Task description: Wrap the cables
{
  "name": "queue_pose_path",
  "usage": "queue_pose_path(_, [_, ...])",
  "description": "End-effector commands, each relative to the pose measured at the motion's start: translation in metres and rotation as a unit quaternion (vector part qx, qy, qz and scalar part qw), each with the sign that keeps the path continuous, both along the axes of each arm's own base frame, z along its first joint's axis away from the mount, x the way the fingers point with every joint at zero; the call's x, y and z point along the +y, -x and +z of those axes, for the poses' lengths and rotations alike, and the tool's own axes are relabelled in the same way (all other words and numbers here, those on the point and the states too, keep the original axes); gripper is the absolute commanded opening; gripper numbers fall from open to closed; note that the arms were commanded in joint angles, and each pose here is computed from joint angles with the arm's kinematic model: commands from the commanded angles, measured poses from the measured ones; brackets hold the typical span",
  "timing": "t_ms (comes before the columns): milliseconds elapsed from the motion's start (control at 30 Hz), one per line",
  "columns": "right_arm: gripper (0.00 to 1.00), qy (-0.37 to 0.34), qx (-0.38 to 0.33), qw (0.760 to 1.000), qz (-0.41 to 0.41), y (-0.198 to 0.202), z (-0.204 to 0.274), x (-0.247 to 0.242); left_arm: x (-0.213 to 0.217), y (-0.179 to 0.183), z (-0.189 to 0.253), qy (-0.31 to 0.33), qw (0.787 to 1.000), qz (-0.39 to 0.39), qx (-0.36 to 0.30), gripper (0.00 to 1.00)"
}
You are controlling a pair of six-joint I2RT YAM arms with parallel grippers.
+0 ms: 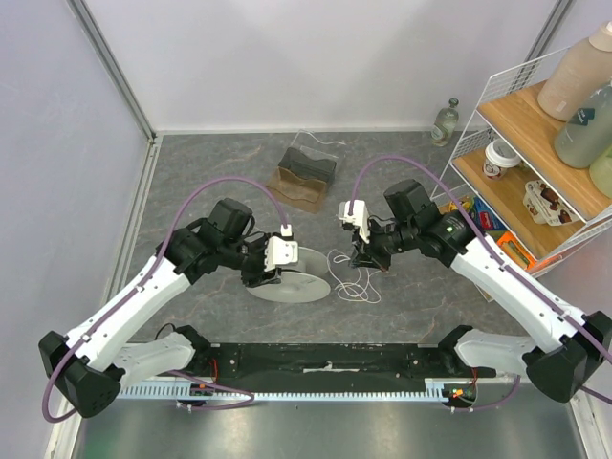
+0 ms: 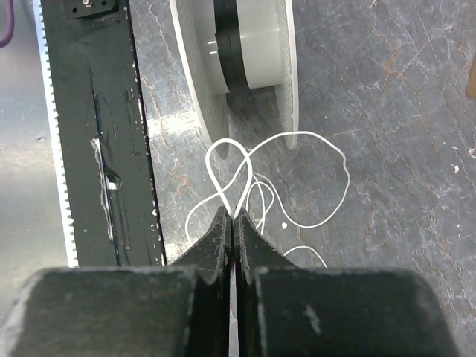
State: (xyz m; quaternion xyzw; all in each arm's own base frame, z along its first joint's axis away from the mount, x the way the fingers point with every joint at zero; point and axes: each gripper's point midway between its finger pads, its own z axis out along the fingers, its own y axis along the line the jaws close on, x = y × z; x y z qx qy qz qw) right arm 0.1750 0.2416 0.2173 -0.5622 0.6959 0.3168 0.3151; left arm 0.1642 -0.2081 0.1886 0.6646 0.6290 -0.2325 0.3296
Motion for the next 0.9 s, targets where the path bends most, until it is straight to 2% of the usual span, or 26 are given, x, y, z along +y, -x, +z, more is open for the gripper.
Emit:
queue_pose_path(0, [0.00,-0.041,-0.003,0.999,0.011,-0.002,0.019,0.016,0.000,-0.006,0.013,0.008,0.999,0.004,-0.033,0.58])
queue_pose_path(233, [0.00,-0.052,0.006,0.999,0.009,-0.003,0.022,0.023,0.003,0.001,0.024,0.024,0.999,0.003,-0.042,0.61])
queue_pose_path(400, [0.00,-0.056,0.008,0.998,0.008,-0.004,0.023,0.027,0.007,0.002,0.049,0.046,0.997,0.023,-0.064,0.63])
queue_pose_path(567, [0.00,-0.053,0.010,0.998,0.010,-0.005,0.020,0.030,0.017,-0.022,0.086,0.081,0.987,0.087,-0.109,0.68])
queue_pose_path(700, [0.00,-0.051,0.022,0.998,0.017,-0.004,0.015,0.035,0.027,-0.052,0.075,0.094,0.982,0.112,-0.122,0.68])
queue_pose_path(767, [0.00,-0.052,0.028,0.998,0.016,-0.006,0.015,0.039,0.030,-0.060,0.072,0.120,0.981,0.103,-0.110,0.65])
queue_pose_path(867, [0.00,-0.057,0.030,0.998,0.007,-0.011,0.017,0.045,0.031,-0.074,0.058,0.114,0.985,0.097,-0.085,0.61])
